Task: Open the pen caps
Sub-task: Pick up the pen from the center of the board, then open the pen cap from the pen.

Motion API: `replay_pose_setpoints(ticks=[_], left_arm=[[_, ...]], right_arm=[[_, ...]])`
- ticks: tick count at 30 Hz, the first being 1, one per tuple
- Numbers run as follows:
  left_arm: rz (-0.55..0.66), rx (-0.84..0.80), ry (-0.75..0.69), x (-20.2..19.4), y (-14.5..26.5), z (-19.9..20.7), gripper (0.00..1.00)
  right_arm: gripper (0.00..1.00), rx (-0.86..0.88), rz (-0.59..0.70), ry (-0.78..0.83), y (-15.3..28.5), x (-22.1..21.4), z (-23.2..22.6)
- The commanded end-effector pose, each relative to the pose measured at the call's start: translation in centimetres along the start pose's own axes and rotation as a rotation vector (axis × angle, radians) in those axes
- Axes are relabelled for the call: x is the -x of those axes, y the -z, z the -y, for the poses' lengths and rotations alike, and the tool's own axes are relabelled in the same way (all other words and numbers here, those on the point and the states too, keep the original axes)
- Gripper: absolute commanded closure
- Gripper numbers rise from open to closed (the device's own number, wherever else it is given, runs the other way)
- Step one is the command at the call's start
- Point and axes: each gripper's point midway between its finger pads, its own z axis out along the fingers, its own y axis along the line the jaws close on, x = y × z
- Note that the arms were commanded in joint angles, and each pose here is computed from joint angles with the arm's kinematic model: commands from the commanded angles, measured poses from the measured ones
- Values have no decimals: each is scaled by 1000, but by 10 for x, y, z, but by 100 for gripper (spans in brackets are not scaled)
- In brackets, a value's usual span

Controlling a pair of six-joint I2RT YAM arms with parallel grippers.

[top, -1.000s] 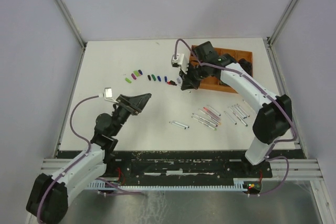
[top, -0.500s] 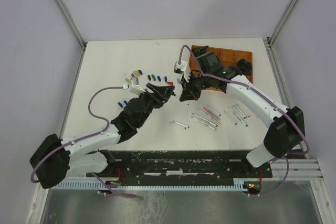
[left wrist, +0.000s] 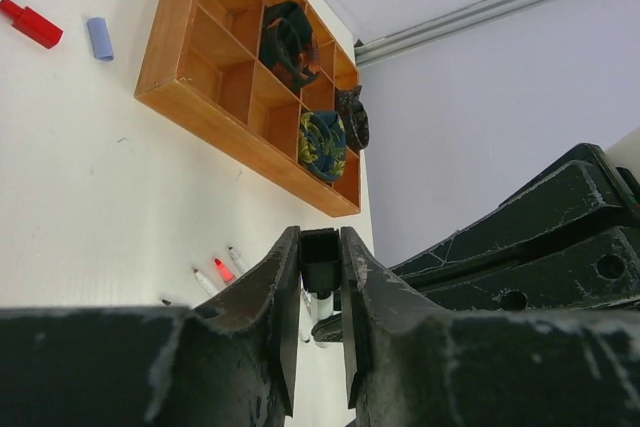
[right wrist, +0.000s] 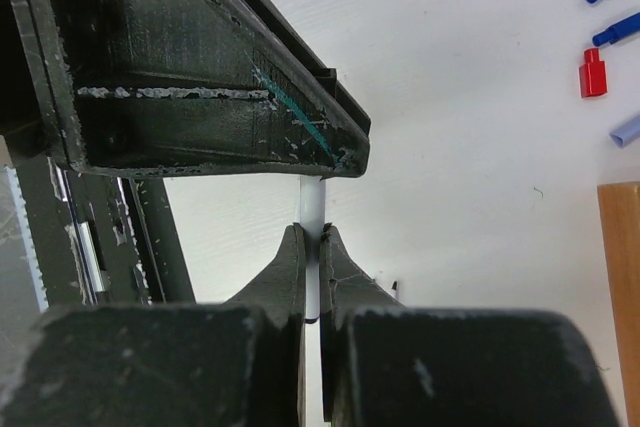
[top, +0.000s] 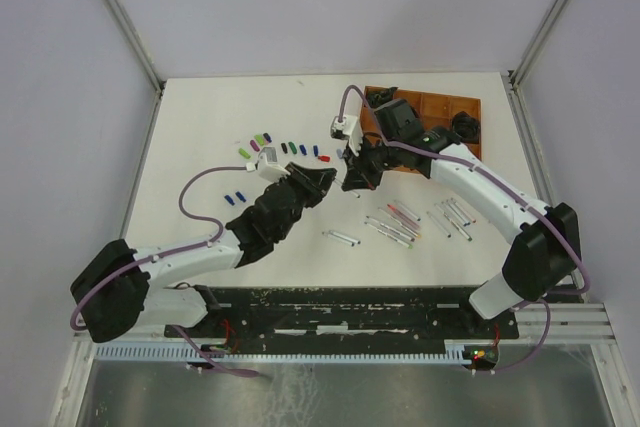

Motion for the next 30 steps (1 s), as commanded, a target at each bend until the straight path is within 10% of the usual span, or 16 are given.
replay_pose_setpoints(ticks=[1, 3, 12, 24, 26, 30], left_arm=[[52, -17, 38, 12, -4, 16, 80], [55, -18, 27, 13, -3, 16, 96], [28, -149, -31, 13, 11, 33, 97], [10, -233, -48, 9, 15, 46, 97], [41, -231, -54, 16, 15, 44, 97], [206, -194, -46, 71, 16, 33, 97]], right_arm=[[98, 10, 29, 18, 0, 10, -7], [98, 27, 29, 22, -1, 9, -9], [53, 206, 100, -114, -1, 20, -33], [81, 245, 82, -205, -13, 16, -31], [98, 254, 73, -204, -13, 14, -32], [98, 262, 39, -199, -14, 5, -33]])
